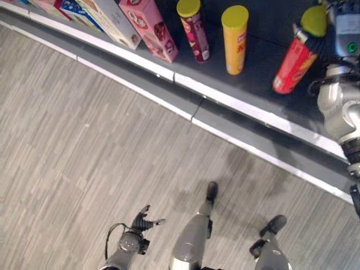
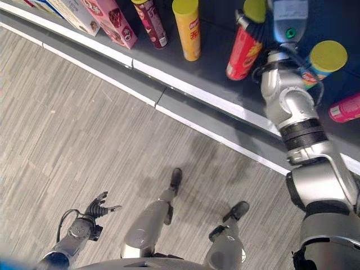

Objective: Put the goods on the table back onto the shelves and tidy them up.

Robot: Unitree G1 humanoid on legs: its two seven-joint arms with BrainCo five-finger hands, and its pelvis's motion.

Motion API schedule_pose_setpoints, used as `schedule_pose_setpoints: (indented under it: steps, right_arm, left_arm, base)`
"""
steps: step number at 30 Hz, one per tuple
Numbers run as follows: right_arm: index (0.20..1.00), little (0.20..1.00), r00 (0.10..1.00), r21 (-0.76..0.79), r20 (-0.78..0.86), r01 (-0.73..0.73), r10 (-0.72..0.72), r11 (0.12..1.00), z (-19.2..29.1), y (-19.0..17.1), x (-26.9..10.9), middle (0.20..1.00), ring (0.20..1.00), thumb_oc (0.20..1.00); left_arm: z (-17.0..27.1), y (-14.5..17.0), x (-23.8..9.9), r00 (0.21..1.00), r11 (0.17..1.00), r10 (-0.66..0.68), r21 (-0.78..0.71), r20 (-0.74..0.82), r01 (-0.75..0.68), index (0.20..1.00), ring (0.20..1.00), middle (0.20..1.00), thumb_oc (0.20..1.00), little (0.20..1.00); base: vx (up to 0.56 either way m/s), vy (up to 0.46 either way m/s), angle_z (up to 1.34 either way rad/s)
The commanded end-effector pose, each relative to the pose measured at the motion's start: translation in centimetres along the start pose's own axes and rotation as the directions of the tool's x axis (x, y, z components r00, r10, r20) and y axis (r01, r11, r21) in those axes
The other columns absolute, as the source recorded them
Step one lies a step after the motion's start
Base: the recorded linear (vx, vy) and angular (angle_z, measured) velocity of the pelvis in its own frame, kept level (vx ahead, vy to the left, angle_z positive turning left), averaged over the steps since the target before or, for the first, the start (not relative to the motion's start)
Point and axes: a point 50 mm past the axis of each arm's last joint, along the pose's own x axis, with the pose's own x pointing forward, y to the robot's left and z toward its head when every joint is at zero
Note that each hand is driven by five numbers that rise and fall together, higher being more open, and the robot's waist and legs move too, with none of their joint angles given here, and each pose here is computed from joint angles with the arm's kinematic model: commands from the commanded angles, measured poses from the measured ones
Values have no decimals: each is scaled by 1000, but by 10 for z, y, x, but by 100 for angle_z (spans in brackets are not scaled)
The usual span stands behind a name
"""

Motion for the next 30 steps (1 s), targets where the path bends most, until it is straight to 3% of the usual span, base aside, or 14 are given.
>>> schedule_pose_setpoints:
  steps: [1,30]
  right_arm:
    - [200,200,989,-28,53,136,-135,990,5,-25,24,200,200,200]
    - [200,200,996,-72,82,-23,29,997,16,2,28,200,200,200]
  left_arm:
    - [7,9,3,999,999,3,43,33,-4,1000,1000,1000,1000,1000]
    - [8,9,3,999,1000,7,24,41,-8,1000,1000,1000,1000,1000]
  base:
    - [0,0,0]
    - [3,1,1]
